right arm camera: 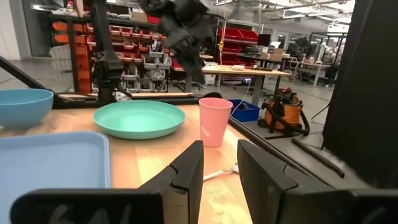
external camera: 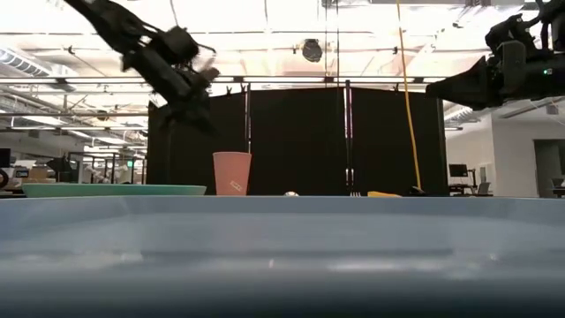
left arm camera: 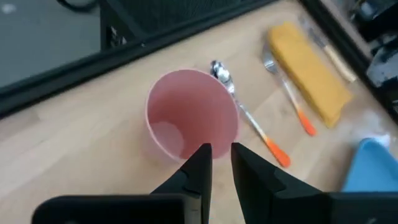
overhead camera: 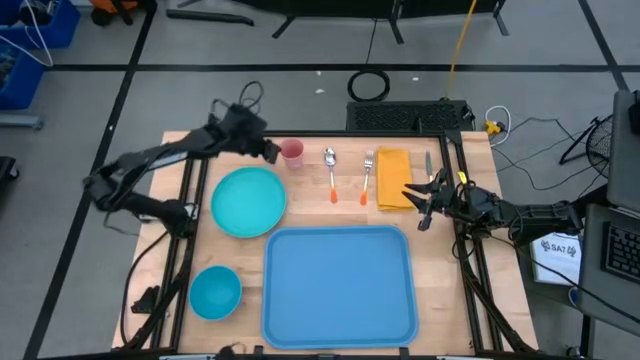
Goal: Set up tray
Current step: Put the pink cup on the blue serving tray
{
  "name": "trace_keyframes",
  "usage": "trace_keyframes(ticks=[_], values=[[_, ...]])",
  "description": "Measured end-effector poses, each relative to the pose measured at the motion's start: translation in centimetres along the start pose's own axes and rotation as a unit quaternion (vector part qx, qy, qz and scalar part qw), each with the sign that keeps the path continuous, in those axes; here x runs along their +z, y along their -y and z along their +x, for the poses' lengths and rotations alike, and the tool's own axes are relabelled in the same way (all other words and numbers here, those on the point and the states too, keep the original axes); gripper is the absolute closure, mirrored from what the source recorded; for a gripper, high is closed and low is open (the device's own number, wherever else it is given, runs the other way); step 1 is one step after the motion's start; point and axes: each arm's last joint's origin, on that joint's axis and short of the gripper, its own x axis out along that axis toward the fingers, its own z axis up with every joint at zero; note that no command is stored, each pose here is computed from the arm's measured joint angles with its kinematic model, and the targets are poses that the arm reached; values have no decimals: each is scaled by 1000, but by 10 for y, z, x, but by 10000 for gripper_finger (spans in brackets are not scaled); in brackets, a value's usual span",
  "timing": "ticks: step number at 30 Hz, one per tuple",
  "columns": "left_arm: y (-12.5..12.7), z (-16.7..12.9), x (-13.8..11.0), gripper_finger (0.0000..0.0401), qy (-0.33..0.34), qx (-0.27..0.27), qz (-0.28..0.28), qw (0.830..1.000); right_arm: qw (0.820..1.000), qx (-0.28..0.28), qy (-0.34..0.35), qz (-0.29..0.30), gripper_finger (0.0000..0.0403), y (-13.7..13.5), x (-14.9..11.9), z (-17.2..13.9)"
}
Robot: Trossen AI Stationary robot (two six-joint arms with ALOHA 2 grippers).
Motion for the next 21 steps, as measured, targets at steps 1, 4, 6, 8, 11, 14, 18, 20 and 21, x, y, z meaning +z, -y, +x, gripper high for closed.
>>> trace_keyframes(ticks=[1,4,6,8,11,14,18,20,21], values=[[-2,6,4,338,-14,7,-1,1000,1000,0,2,-2,314,0,0,0],[-2,18,16,338,-60,34,13,998,1000,-1,6,-6,314,0,1,0],[0,18,24,338,-87,59,23,994,1000,-1,6,-6,314,0,1,0],[3,17,30,338,-104,86,33,990,1000,0,6,-6,314,0,1,0],[11,11,40,338,-109,111,50,986,1000,0,6,-6,314,0,1,0],[18,5,47,338,-103,113,75,985,1000,0,6,-6,314,0,1,0],[21,4,48,328,-105,118,83,984,1000,0,7,-6,314,0,1,0],[20,6,45,310,-118,137,72,981,1000,0,6,-6,314,0,1,0],[20,8,43,299,-123,149,71,979,1000,0,7,-6,314,0,1,0]])
